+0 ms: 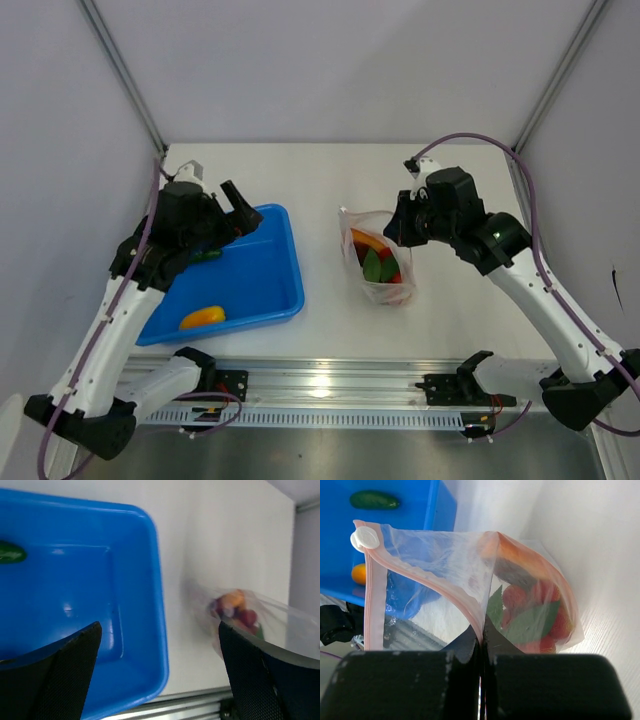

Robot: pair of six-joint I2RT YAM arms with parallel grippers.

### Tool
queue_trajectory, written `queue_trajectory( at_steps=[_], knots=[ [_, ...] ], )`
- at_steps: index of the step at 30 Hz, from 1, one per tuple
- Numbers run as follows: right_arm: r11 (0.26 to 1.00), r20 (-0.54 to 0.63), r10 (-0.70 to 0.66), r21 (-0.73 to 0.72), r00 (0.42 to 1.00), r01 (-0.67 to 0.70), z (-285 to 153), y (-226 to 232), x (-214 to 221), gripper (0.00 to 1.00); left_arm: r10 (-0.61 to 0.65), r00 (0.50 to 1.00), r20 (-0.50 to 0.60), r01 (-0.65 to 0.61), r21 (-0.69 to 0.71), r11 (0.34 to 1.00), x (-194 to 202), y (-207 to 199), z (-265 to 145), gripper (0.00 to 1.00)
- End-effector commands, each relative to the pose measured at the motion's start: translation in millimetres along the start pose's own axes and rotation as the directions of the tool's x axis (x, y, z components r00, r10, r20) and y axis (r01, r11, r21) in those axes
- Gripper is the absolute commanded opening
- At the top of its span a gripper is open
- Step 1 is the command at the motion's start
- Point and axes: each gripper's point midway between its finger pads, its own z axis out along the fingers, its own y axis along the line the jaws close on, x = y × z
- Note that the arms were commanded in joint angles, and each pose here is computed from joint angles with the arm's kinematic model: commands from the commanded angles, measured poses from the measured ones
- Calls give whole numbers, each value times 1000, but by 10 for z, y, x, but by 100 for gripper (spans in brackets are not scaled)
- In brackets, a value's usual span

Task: Place the food in the zip-top bag and seal the zipper
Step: Pick up the fake vegetable from the bin.

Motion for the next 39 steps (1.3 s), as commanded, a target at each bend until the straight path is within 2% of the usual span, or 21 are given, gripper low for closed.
queue_trajectory(
  at_steps=[1,6,9,14,20,26,33,39],
  knots=[
    [999,13,-33,3,999,33,57,-18,-28,0,-136,989,-63,124,-174,977,209,482,256,100],
    [999,-23,-38,-15,999,37,113,2,35,0,-257,965,-55,237,-247,940,311,782,501,99],
    [999,-44,-48,-11,998,47,131,-11,66,0,-303,948,-93,262,-309,914,501,916,621,100],
    [999,-79,-43,17,996,45,197,-100,198,0,-384,904,-188,281,-417,864,1010,1192,739,100],
    [1000,-95,-23,7,995,24,269,-93,261,0,-433,878,-207,282,-508,814,1286,1412,767,99],
    [999,-94,-25,17,995,27,326,-92,185,0,-418,895,-154,293,-504,813,1149,1407,744,100],
    [999,-97,-33,8,995,34,367,25,2,0,-343,935,-94,234,-563,792,986,1586,637,99],
    [995,-71,-97,-2,993,97,373,15,-75,0,-435,892,-128,268,-625,733,1100,1751,679,99]
  ],
)
